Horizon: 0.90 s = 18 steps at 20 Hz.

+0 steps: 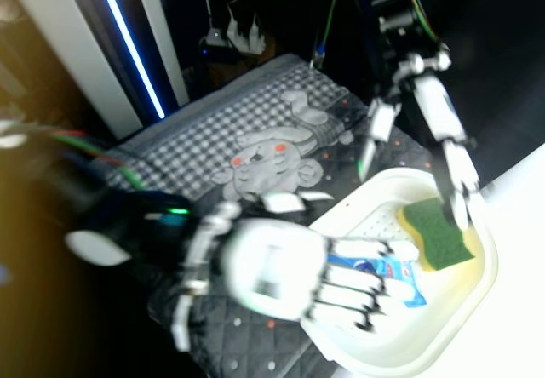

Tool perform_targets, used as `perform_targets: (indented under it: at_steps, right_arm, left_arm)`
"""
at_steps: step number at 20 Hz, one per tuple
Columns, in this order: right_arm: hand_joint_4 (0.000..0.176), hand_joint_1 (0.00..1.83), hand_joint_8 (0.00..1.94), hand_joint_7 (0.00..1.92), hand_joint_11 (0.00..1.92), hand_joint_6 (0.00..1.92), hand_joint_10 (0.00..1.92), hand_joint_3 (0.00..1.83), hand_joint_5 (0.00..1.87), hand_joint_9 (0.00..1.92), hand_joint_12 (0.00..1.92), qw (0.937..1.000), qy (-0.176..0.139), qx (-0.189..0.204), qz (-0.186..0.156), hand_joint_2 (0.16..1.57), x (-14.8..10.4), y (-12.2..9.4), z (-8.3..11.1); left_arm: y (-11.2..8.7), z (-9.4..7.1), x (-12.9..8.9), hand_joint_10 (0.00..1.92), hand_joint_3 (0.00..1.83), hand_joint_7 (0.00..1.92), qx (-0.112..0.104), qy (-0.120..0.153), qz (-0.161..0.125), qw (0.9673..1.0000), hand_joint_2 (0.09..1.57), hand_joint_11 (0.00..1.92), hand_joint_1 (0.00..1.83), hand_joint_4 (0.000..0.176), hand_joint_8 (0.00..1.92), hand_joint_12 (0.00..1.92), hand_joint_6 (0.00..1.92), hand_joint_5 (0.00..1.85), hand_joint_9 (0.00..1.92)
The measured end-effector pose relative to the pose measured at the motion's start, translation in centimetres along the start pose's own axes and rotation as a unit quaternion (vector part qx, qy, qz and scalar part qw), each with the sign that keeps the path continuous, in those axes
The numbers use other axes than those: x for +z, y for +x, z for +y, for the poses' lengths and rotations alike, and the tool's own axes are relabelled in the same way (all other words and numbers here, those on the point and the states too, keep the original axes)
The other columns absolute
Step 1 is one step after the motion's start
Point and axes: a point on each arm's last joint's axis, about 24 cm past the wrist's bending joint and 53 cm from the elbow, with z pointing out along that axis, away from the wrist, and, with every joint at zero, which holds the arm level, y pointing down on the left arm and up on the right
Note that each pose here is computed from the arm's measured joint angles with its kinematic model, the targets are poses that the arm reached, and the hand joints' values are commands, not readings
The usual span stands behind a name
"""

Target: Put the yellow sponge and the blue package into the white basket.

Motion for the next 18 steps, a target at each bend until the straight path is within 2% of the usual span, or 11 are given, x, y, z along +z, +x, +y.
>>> perform_targets:
  at_steps: [2, 4, 5, 6, 8, 10, 11, 13, 14, 17, 18]
  right_arm:
    - [0.176, 0.67, 0.01, 0.02, 0.00, 0.01, 0.00, 0.00, 0.11, 0.00, 0.00, 0.9994, -0.033, 0.013, 0.002, 0.99, -3.2, 0.0, 1.2]
    - [0.176, 0.67, 0.01, 0.04, 0.00, 0.01, 0.00, 0.00, 0.13, 0.00, 0.00, 0.9983, -0.051, 0.025, 0.012, 0.99, -5.7, 1.0, 1.6]
    - [0.176, 0.77, 0.00, 0.04, 0.00, 0.01, 0.00, 0.00, 0.16, 0.00, 0.00, 0.9966, -0.069, 0.036, 0.027, 0.96, -8.4, 1.8, 2.7]
    - [0.176, 0.77, 0.00, 0.04, 0.00, 0.01, 0.00, 0.00, 0.16, 0.00, 0.00, 0.9962, -0.074, 0.037, 0.027, 0.96, -8.7, 1.8, 3.0]
    - [0.176, 0.72, 0.01, 0.13, 0.00, 0.00, 0.00, 0.01, 0.15, 0.00, 0.00, 0.9931, -0.106, 0.048, 0.018, 1.07, -11.7, 1.1, 4.6]
    - [0.154, 0.61, 0.00, 0.10, 0.00, 0.00, 0.00, 0.02, 0.09, 0.00, 0.00, 0.9939, -0.093, 0.059, 0.013, 1.12, -14.0, 1.1, 3.9]
    - [0.159, 0.59, 0.00, 0.06, 0.00, 0.00, 0.00, 0.01, 0.07, 0.00, 0.00, 0.9946, -0.079, 0.065, 0.015, 1.12, -15.0, 1.5, 3.1]
    - [0.166, 0.58, 0.00, 0.04, 0.00, 0.00, 0.00, 0.00, 0.03, 0.00, 0.00, 0.9943, -0.070, 0.078, 0.018, 1.00, -16.7, 2.1, 2.9]
    - [0.173, 0.56, 0.00, 0.04, 0.00, 0.00, 0.00, 0.00, 0.03, 0.00, 0.00, 0.9939, -0.073, 0.080, 0.020, 0.98, -17.2, 2.2, 3.3]
    - [0.161, 0.72, 0.00, 0.03, 0.00, 0.01, 0.00, 0.00, 0.06, 0.00, 0.00, 0.9929, -0.088, 0.080, 0.010, 1.00, -18.8, 1.2, 4.5]
    - [0.173, 0.72, 0.00, 0.03, 0.00, 0.01, 0.00, 0.01, 0.07, 0.00, 0.00, 0.9937, -0.077, 0.081, 0.008, 1.02, -19.4, 1.2, 3.9]
  left_arm:
    - [0.3, -0.9, -3.3, 0.00, 0.00, 0.01, 0.011, 0.031, 0.006, 0.9995, 1.01, 0.00, 1.04, 0.176, 0.00, 0.00, 0.02, 0.12, 0.00]
    - [0.8, -1.2, -6.2, 0.00, 0.01, 0.00, -0.002, 0.046, 0.008, 0.9989, 1.03, 0.00, 1.01, 0.176, 0.00, 0.00, 0.01, 0.10, 0.00]
    - [1.5, -2.1, -9.9, 0.00, 0.01, 0.00, -0.002, 0.064, 0.011, 0.9979, 1.03, 0.02, 0.81, 0.176, 0.00, 0.01, 0.00, 0.05, 0.00]
    - [1.5, -2.4, -10.4, 0.00, 0.01, 0.00, -0.002, 0.069, 0.010, 0.9976, 1.03, 0.02, 0.81, 0.176, 0.00, 0.01, 0.00, 0.05, 0.00]
    - [0.5, -4.3, -13.4, 0.02, 0.01, 0.03, -0.011, 0.108, -0.020, 0.9939, 1.04, 0.07, 0.77, 0.172, 0.01, 0.03, 0.01, 0.07, 0.05]
    - [0.0, -4.3, -15.5, 0.01, 0.02, 0.01, -0.020, 0.108, -0.041, 0.9930, 1.09, 0.05, 0.78, 0.143, 0.00, 0.03, 0.00, 0.03, 0.05]
    - [0.1, -4.2, -16.7, 0.00, 0.01, 0.00, -0.019, 0.104, -0.045, 0.9934, 1.11, 0.03, 0.77, 0.145, 0.00, 0.03, 0.00, 0.01, 0.03]
    - [0.9, -4.3, -19.1, 0.00, 0.00, 0.00, -0.020, 0.098, -0.045, 0.9939, 1.10, 0.06, 0.72, 0.109, 0.00, 0.05, 0.00, 0.01, 0.02]
    - [1.1, -4.6, -20.0, 0.00, 0.01, 0.00, -0.018, 0.101, -0.046, 0.9937, 1.07, 0.01, 0.68, 0.099, 0.00, 0.21, 0.00, 0.00, 0.01]
    - [-0.4, -4.5, -21.6, 0.00, 0.00, 0.00, -0.018, 0.100, -0.079, 0.9917, 1.10, 0.00, 0.75, 0.099, 0.00, 0.08, 0.01, 0.07, 0.00]
    - [-0.7, -4.1, -22.0, 0.00, 0.01, 0.00, -0.017, 0.091, -0.088, 0.9918, 1.12, 0.00, 0.75, 0.086, 0.00, 0.02, 0.01, 0.07, 0.00]
